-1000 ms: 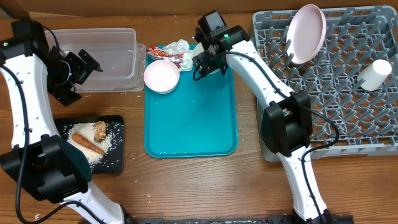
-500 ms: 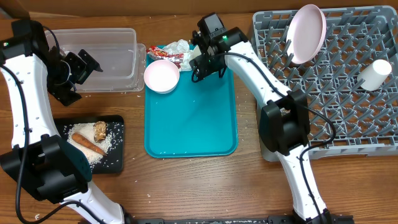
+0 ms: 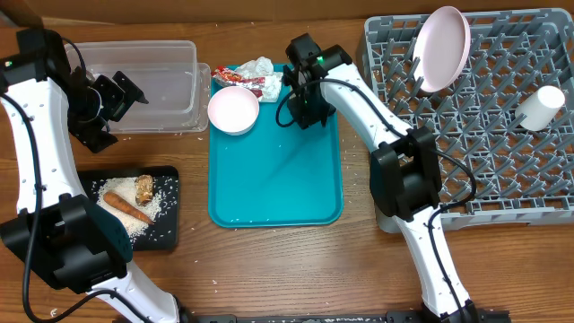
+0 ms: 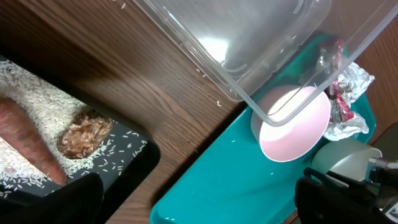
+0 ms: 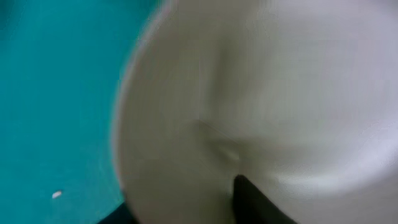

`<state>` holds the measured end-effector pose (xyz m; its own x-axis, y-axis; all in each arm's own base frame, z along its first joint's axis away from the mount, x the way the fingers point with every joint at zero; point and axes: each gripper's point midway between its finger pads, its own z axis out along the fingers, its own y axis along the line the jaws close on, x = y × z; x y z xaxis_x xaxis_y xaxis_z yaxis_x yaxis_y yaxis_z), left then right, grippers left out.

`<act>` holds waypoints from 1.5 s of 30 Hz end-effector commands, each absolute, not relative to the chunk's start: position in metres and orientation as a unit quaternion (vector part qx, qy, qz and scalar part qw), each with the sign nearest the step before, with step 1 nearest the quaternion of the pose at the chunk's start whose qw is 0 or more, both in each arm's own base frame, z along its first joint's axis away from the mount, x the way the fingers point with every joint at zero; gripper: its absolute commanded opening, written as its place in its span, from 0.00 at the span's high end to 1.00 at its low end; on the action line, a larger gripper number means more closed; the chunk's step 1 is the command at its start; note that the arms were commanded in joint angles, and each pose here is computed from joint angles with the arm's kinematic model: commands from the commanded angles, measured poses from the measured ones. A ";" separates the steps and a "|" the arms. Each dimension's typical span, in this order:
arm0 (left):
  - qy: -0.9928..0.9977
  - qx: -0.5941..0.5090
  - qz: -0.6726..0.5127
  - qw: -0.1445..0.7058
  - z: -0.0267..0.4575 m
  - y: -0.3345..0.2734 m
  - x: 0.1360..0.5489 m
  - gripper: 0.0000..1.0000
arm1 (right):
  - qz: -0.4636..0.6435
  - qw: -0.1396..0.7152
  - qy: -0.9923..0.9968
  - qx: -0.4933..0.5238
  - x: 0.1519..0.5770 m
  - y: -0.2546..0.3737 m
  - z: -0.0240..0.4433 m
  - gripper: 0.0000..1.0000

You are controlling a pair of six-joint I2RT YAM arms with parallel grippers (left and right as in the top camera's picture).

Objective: Sort waste into correct bins and load items into the dishwasher
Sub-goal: 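Move the right gripper over the white bowl on the teal tray, then grasp the white bowl rim and place it in the dish rack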

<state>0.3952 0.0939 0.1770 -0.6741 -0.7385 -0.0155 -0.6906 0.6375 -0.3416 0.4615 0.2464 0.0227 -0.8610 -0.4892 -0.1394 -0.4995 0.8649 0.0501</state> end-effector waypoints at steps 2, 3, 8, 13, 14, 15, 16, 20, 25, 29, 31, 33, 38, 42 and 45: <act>0.904 -0.385 -0.156 0.103 0.196 0.090 0.398 0.00 | 0.051 0.121 0.966 -0.223 0.474 0.246 0.087 0.81; 0.904 -0.385 -0.156 0.103 0.196 0.090 0.398 0.00 | 0.053 0.129 0.966 -0.219 0.474 0.247 0.096 0.93; 0.904 -0.385 -0.156 0.103 0.196 0.090 0.398 0.00 | 0.071 0.168 0.966 -0.184 0.471 0.244 0.149 0.96; 0.904 -0.385 -0.156 0.103 0.196 0.090 0.398 0.00 | 0.085 0.208 0.962 -0.158 0.462 0.232 0.202 0.96; 0.904 -0.385 -0.156 0.103 0.196 0.090 0.398 0.00 | 0.088 0.216 0.961 -0.145 0.461 0.226 0.214 0.96; 0.904 -0.385 -0.156 0.103 0.196 0.090 0.398 0.00 | 0.092 0.227 0.961 -0.130 0.460 0.218 0.228 0.96; 0.904 -0.385 -0.156 0.103 0.196 0.090 0.398 0.00 | 0.095 0.235 0.961 -0.115 0.459 0.209 0.239 0.96; 0.904 -0.385 -0.156 0.103 0.196 0.090 0.398 0.00 | 0.121 0.259 0.958 -0.018 0.456 0.146 0.284 0.96; 0.904 -0.385 -0.156 0.103 0.196 0.090 0.398 0.00 | 0.209 0.235 0.945 0.085 0.450 0.054 0.302 0.96; 0.904 -0.385 -0.156 0.103 0.196 0.090 0.398 0.00 | 0.321 0.219 0.910 0.142 0.433 -0.035 0.299 0.96; 0.904 -0.385 -0.156 0.103 0.196 0.090 0.398 0.00 | 0.375 0.236 0.886 0.139 0.427 -0.059 0.302 0.96; 0.904 -0.385 -0.156 0.103 0.196 0.090 0.398 0.00 | 0.426 0.261 0.856 0.131 0.420 -0.079 0.305 0.96; 0.904 -0.385 -0.156 0.103 0.196 0.090 0.398 0.00 | 0.540 0.341 0.761 0.113 0.407 -0.115 0.307 0.96; 0.904 -0.385 -0.156 0.103 0.196 0.090 0.398 0.00 | 0.582 0.371 0.717 0.098 0.411 -0.120 0.297 0.96; 0.904 -0.385 -0.156 0.103 0.196 0.090 0.398 0.00 | 0.591 0.367 0.713 0.085 0.417 -0.111 0.280 0.95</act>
<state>0.3952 0.0939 0.1770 -0.6741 -0.7385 -0.0155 -0.6906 0.6375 -0.3416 0.4155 -0.1292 0.2652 -0.7332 0.5611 -0.3842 -0.1731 0.3924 0.9034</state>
